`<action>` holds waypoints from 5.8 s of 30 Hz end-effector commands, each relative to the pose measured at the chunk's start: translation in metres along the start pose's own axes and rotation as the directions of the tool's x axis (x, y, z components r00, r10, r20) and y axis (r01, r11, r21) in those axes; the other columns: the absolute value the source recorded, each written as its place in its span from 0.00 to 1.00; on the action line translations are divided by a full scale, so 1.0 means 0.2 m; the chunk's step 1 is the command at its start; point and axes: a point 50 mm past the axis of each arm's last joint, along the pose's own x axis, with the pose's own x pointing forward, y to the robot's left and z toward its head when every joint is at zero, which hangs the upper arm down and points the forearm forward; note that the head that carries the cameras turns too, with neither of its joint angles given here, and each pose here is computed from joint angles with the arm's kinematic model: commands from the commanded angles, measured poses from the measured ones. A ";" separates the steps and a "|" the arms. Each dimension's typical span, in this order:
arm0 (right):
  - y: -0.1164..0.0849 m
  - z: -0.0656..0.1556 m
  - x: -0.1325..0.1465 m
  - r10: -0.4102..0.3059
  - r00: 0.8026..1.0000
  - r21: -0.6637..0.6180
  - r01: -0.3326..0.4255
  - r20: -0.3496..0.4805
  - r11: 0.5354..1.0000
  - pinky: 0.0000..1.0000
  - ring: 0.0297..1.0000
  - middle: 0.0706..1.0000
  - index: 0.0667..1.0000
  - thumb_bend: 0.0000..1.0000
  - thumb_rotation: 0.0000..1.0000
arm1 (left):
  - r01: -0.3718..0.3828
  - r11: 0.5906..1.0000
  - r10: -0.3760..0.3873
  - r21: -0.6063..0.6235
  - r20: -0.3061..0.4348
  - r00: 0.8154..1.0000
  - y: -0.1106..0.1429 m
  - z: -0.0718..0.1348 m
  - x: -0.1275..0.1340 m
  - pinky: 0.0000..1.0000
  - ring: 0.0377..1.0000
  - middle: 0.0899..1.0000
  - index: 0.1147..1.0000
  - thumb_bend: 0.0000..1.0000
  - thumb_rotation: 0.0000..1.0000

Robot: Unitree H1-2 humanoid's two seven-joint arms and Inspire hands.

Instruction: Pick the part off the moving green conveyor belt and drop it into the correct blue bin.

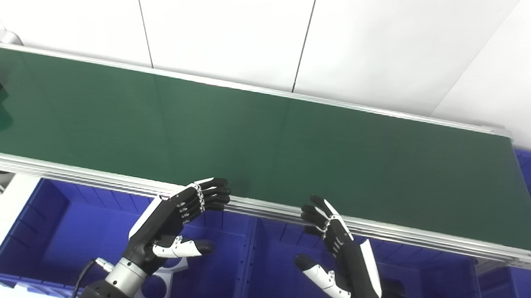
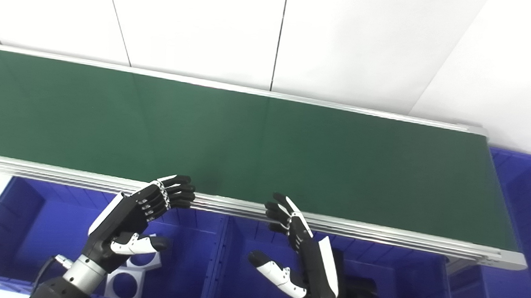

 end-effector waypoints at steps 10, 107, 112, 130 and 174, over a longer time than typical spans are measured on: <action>0.00 0.08 0.02 -0.016 0.999 0.019 0.016 0.032 1.000 0.74 0.80 0.80 0.86 0.74 0.60 | 0.000 1.000 0.000 0.011 0.034 0.999 0.00 0.07 0.00 0.75 0.76 0.76 0.77 0.89 0.41; -0.17 0.39 0.44 0.059 0.935 -0.111 -0.021 0.351 0.994 0.65 0.77 0.78 0.85 0.62 0.45 | 0.001 1.000 -0.002 -0.013 -0.021 1.000 -0.24 -0.28 0.20 0.67 0.71 0.74 0.72 0.93 0.27; -0.16 0.53 0.60 0.110 0.921 -0.186 -0.042 0.375 0.982 0.63 0.77 0.79 0.83 0.66 0.50 | 0.002 1.000 -0.002 -0.013 -0.022 1.000 -0.24 -0.28 0.20 0.68 0.71 0.74 0.72 0.94 0.27; -0.10 0.67 0.87 0.262 0.913 -0.311 -0.163 0.311 0.936 0.70 0.83 0.87 0.88 0.69 0.47 | 0.002 1.000 -0.002 -0.004 -0.022 1.000 -0.23 -0.28 0.22 0.68 0.72 0.74 0.72 0.95 0.27; 0.04 0.58 1.21 0.336 0.893 -0.343 -0.228 0.298 0.911 0.80 0.86 0.85 0.88 0.73 0.47 | 0.002 1.000 -0.003 -0.005 -0.032 0.999 -0.25 -0.30 0.26 0.68 0.72 0.74 0.73 0.94 0.27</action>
